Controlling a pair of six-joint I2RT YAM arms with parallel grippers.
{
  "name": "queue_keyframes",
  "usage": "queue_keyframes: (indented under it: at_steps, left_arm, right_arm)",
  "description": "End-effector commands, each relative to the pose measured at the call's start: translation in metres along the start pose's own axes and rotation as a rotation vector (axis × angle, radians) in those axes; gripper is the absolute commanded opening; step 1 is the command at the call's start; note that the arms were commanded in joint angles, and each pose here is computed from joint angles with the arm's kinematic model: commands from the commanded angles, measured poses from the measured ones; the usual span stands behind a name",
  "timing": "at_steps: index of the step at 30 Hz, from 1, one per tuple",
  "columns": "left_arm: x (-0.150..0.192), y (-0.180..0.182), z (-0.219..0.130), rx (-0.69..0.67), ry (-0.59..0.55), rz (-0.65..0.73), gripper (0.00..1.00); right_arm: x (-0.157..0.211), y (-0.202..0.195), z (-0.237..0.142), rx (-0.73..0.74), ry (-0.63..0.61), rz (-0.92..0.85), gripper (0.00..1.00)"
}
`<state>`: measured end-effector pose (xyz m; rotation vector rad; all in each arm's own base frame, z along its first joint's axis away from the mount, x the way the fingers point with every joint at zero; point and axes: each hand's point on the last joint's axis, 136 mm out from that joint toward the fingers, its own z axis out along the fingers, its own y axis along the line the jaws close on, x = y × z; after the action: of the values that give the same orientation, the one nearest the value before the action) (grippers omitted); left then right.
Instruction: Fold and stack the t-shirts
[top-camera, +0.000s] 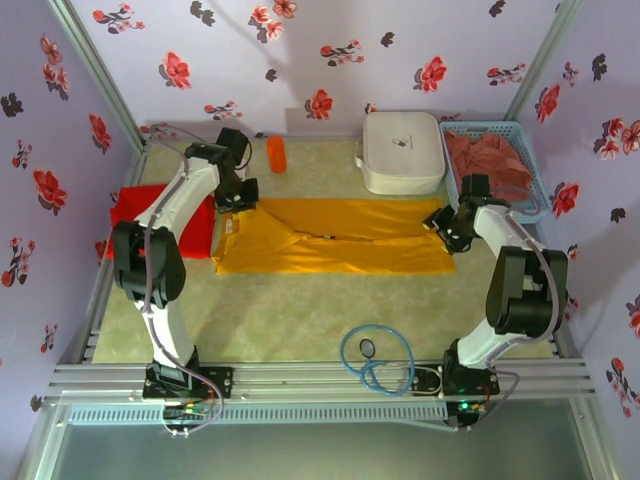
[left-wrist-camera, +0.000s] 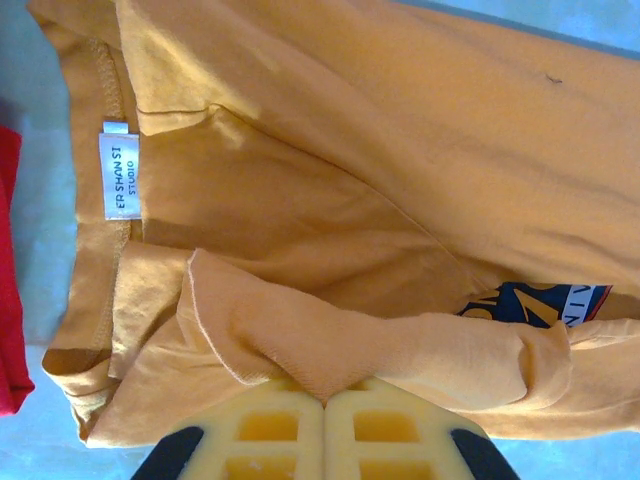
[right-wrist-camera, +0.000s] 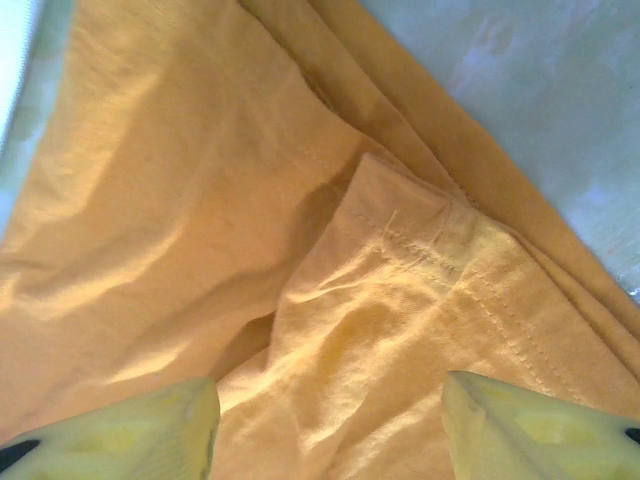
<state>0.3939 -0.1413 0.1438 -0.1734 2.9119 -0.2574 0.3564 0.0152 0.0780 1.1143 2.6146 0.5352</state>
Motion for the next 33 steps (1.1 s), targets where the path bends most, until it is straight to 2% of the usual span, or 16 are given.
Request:
queue_keyframes:
  at_steps: [1, 6, 14, 17, 19, 20, 21, 22, 24, 27, 33]
  left_arm:
    - [-0.015, 0.000, -0.003, -0.002, -0.035, 0.010, 0.00]
    - [-0.022, 0.002, 0.007, -0.009, -0.026, -0.001, 0.00]
    - [-0.043, 0.002, 0.038, -0.009, -0.014, 0.006, 0.00]
    - [-0.054, 0.003, 0.049, -0.010, -0.018, -0.002, 0.13]
    - [-0.061, 0.007, 0.054, -0.015, -0.020, -0.015, 0.36]
    - [-0.064, 0.009, 0.055, -0.014, -0.024, -0.020, 0.50]
    - [-0.066, 0.011, 0.053, -0.012, -0.032, -0.025, 0.59]
    - [-0.067, 0.011, 0.048, -0.009, -0.040, -0.027, 0.63]
    - [-0.062, 0.010, 0.043, 0.009, -0.045, -0.034, 0.65]
    - [-0.044, -0.003, 0.036, 0.109, -0.046, -0.071, 0.65]
    - [0.008, -0.027, 0.043, 0.214, -0.049, -0.138, 0.64]
  right_arm:
    - [0.001, 0.008, -0.014, -0.045, -0.012, -0.025, 0.65]
    - [0.008, 0.011, -0.018, -0.079, 0.003, -0.035, 0.69]
    - [0.019, 0.011, -0.013, -0.116, 0.038, -0.027, 0.69]
    - [0.024, 0.012, -0.013, -0.130, 0.046, -0.035, 0.69]
    - [0.026, 0.011, -0.015, -0.132, 0.040, -0.039, 0.69]
    - [0.027, 0.010, -0.017, -0.134, 0.031, -0.043, 0.69]
    - [0.029, 0.010, -0.019, -0.141, 0.024, -0.044, 0.69]
    - [0.030, 0.010, -0.021, -0.148, 0.019, -0.048, 0.69]
    - [0.033, 0.009, -0.025, -0.154, 0.012, -0.056, 0.69]
    - [0.035, 0.006, -0.028, -0.144, 0.004, -0.063, 0.69]
    - [0.037, 0.006, -0.027, -0.146, 0.007, -0.064, 0.69]
